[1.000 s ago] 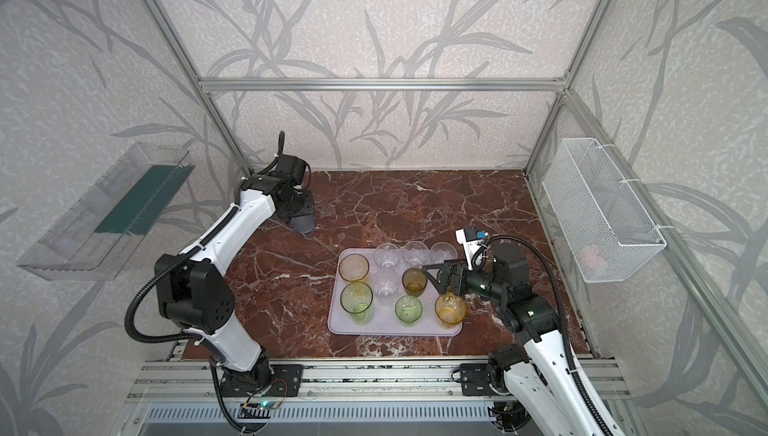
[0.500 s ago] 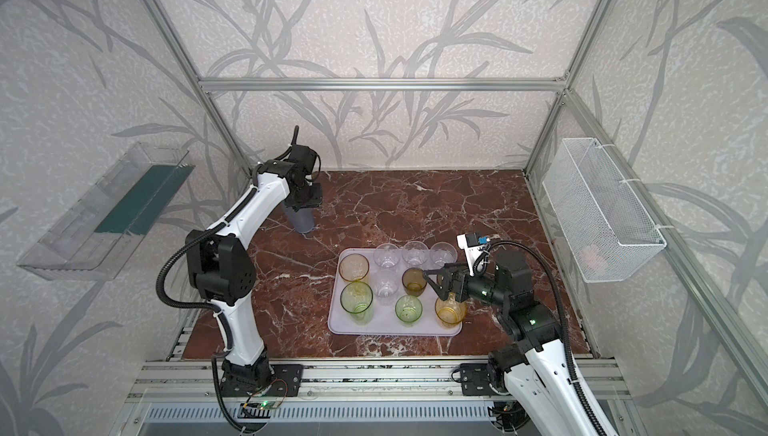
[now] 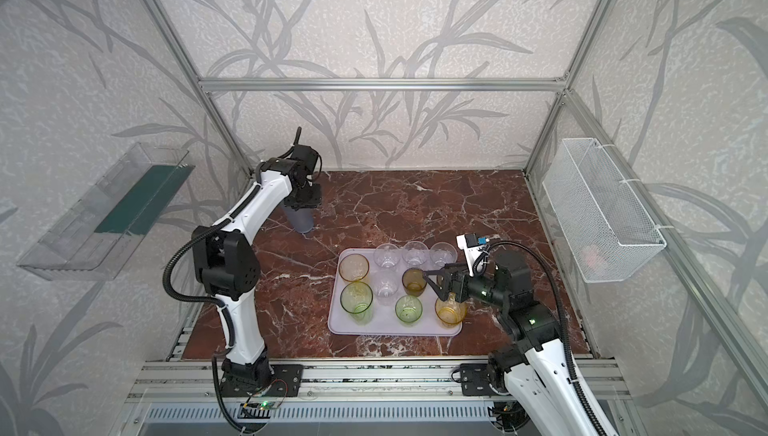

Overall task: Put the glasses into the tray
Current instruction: 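Lower the left gripper into the pale blue glass and grip it, then lift the pale blue glass and carry it toward the tray with the left gripper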

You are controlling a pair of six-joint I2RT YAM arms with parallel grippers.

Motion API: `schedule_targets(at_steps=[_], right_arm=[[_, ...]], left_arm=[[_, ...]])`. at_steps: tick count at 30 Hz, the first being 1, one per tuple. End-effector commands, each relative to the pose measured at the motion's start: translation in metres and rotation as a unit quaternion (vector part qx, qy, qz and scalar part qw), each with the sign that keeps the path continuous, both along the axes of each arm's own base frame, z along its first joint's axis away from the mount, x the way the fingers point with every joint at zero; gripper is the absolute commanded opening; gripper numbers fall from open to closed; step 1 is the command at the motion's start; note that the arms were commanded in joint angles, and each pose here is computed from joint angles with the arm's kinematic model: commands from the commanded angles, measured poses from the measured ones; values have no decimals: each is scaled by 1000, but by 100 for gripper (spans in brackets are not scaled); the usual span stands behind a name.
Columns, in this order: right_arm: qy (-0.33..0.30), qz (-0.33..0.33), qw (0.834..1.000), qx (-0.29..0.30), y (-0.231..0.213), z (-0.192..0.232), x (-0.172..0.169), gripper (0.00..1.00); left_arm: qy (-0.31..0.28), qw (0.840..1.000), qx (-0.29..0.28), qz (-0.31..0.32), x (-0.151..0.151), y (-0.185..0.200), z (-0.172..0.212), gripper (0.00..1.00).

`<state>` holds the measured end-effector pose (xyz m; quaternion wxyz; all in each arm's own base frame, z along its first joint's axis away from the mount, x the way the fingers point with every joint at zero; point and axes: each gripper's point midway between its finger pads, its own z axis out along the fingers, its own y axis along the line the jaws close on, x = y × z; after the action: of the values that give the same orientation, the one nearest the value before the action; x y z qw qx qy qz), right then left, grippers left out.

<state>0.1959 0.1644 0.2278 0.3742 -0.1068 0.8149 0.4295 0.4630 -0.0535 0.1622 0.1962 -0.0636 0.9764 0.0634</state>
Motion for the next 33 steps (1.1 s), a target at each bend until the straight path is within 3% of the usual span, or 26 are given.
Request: schedule_targets(at_steps=[1,8,18,22,25,27,30,33], right_arm=[[3,-1,1000,-7,-1,-5,1,99],[6,-4,1000,-9,-2,-7,2,99],[8,-11,1000,-16,-5,-9,1,99],[8,-15,1000,-18,-6,-8,1,99],[8,-16,1000,-20,-6,-9,2,99],[8,-18,1000,-19,-7,-8,2,99],[8,-20,1000,-17,-7,-8,3,99],[9,-22,1000,-17,-7,-9,4,99]], left_arm=[[5,1000,16,-3,-3,7,7,31],[9,999,36,-5,5,12,1,31],[28,998,59,-9,18,16,-15,24],[37,998,57,-11,18,15,-20,13],[37,997,60,-9,18,16,-19,11],[36,997,66,-10,17,18,-16,1],[41,996,72,-12,13,20,-14,0],[59,997,39,-19,0,9,-7,0]])
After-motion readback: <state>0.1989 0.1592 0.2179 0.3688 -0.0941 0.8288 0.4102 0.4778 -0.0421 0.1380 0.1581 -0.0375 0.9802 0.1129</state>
